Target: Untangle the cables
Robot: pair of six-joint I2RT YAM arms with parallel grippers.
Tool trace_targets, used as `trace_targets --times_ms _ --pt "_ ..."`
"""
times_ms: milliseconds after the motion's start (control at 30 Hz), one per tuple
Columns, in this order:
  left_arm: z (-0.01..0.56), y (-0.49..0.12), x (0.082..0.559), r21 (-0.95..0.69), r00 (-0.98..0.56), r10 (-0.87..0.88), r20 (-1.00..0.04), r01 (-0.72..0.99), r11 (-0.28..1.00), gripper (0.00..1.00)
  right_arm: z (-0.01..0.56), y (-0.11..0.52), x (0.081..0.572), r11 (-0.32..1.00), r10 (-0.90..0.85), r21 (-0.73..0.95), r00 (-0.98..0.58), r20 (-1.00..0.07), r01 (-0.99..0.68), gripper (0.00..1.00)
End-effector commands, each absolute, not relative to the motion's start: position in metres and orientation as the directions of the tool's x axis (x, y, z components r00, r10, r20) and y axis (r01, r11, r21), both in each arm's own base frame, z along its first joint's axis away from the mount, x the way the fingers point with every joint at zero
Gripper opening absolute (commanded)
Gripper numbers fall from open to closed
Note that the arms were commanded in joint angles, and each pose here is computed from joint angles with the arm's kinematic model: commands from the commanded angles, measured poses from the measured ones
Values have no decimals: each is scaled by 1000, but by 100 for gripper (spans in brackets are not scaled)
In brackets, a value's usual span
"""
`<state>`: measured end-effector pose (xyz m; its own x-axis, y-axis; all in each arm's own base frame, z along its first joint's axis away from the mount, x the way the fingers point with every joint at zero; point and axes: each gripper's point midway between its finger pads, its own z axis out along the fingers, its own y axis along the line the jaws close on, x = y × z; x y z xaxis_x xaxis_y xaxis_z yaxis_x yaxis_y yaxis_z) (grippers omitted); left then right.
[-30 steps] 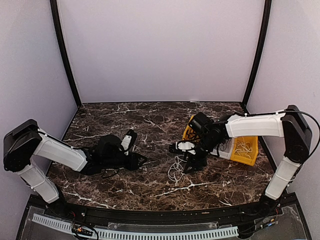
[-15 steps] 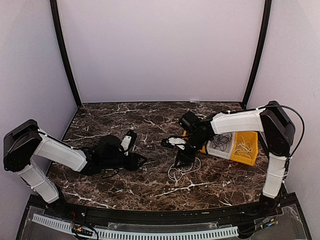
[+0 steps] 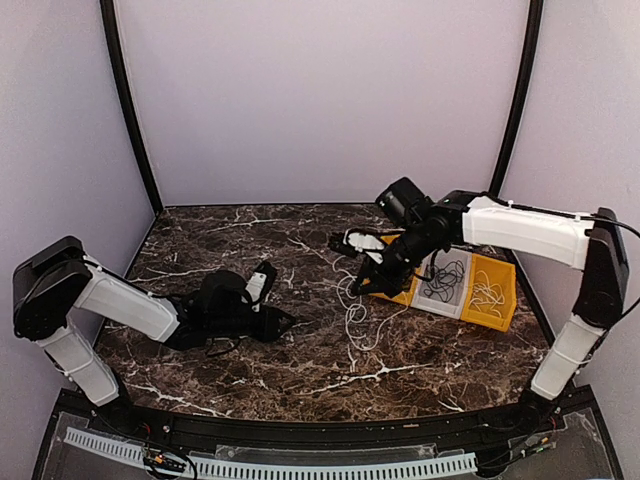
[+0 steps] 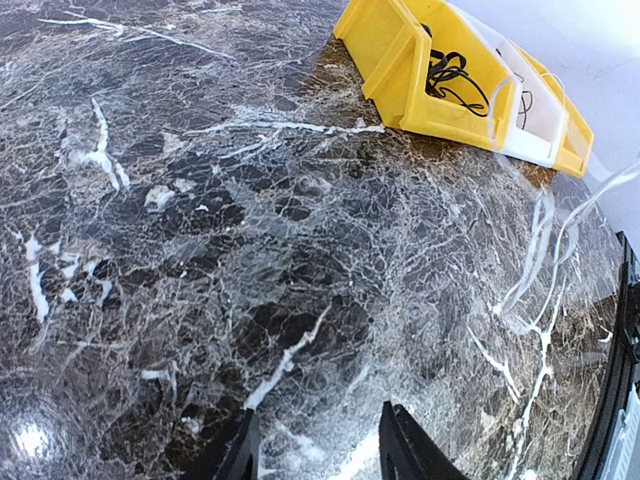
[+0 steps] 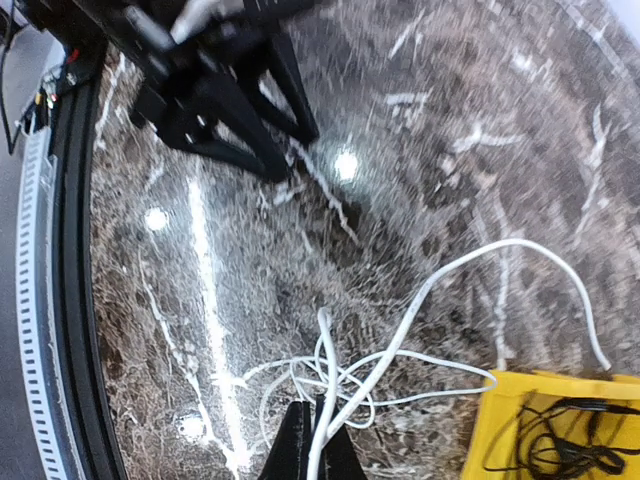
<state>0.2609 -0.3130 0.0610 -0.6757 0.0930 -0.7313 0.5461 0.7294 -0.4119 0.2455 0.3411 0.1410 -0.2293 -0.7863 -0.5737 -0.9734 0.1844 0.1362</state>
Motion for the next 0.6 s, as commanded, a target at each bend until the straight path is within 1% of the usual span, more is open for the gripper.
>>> trace_targets --times_ms 0,100,267,300,433,567 --pt "63 -321 268 -385 -656 115 -746 565 730 43 225 321 255 189 -676 39 -159 -720 -981 0" --pt "64 -327 271 -384 -654 122 -746 573 724 43 244 290 271 261 -643 11 -182 -744 -965 0" --pt "62 -332 277 -361 -647 148 -748 583 728 43 271 218 300 430 -578 -39 -241 -780 -902 0" --pt "64 -335 280 -356 -640 149 -753 587 727 43 273 196 309 480 -569 -62 -258 -781 -875 0" --pt "68 -343 284 -364 -639 148 -755 595 717 43 269 126 320 608 -571 -132 -315 -758 -783 0" --pt "68 -352 288 -373 -639 147 -755 603 706 43 260 59 324 710 -550 -148 -410 -728 -689 0"
